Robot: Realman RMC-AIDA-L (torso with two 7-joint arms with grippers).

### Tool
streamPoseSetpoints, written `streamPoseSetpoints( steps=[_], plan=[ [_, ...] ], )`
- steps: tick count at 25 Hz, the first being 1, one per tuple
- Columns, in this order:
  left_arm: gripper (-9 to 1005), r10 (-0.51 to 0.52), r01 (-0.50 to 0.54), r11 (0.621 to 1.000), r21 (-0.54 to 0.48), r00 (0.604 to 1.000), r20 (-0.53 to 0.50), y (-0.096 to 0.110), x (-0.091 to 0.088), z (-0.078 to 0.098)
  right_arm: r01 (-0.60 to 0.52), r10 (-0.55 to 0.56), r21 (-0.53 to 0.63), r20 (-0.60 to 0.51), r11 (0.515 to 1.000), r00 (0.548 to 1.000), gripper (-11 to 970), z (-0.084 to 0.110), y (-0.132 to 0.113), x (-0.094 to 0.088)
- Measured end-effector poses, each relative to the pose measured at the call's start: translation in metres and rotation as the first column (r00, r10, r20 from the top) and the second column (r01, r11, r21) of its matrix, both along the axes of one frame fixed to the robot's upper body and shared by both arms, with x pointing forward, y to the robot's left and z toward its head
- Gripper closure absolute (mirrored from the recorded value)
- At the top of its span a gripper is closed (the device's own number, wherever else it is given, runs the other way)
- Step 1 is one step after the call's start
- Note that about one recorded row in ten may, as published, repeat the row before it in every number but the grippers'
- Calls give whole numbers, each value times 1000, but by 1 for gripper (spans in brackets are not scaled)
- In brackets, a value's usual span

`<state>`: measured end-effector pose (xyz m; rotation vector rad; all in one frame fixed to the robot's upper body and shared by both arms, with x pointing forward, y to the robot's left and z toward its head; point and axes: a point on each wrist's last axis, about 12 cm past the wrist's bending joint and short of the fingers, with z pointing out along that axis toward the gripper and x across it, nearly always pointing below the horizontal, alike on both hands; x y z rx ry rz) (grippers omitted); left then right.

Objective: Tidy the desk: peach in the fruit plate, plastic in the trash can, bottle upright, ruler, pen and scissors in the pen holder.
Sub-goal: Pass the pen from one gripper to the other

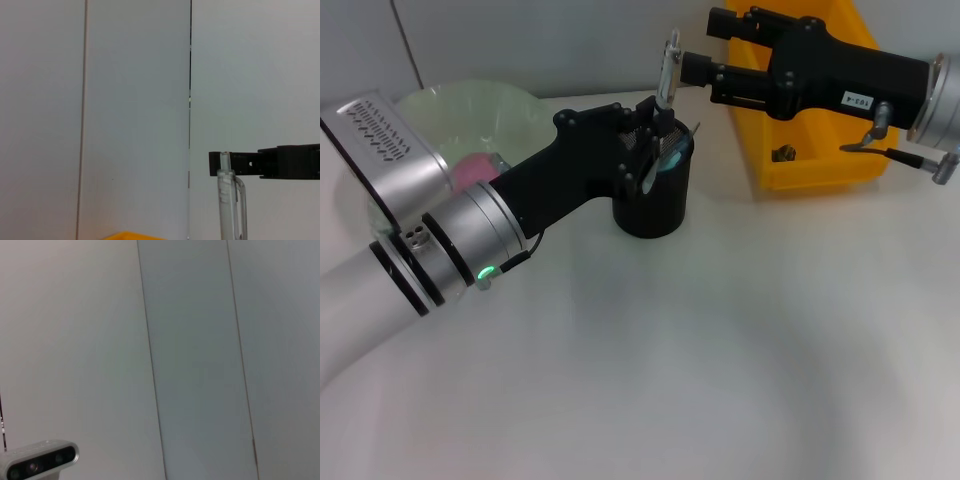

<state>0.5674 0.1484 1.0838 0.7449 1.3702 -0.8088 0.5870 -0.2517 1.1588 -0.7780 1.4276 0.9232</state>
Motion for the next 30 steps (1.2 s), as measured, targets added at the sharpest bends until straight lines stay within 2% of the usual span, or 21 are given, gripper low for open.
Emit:
streamPoseSetpoints(
  steps=[2,14,25,30],
  plan=[
    [780,-2,2,1000,-4,1000,1,0,-1,0,-1,1,0,-11,1000,1000,203,-2,2,2],
    [773,-4,4,1000,-8,1000,1,1,-1,0,-10,9,-35,-35,999,999,361,-7,13,6],
    [766,-5,5,1000,-6,1000,0,1,-2,0,-21,20,-28,-43,999,999,413,-7,19,9],
    [763,-7,7,1000,-8,1000,1,1,-2,0,-22,21,-27,-45,999,999,480,-8,19,9]
  ],
)
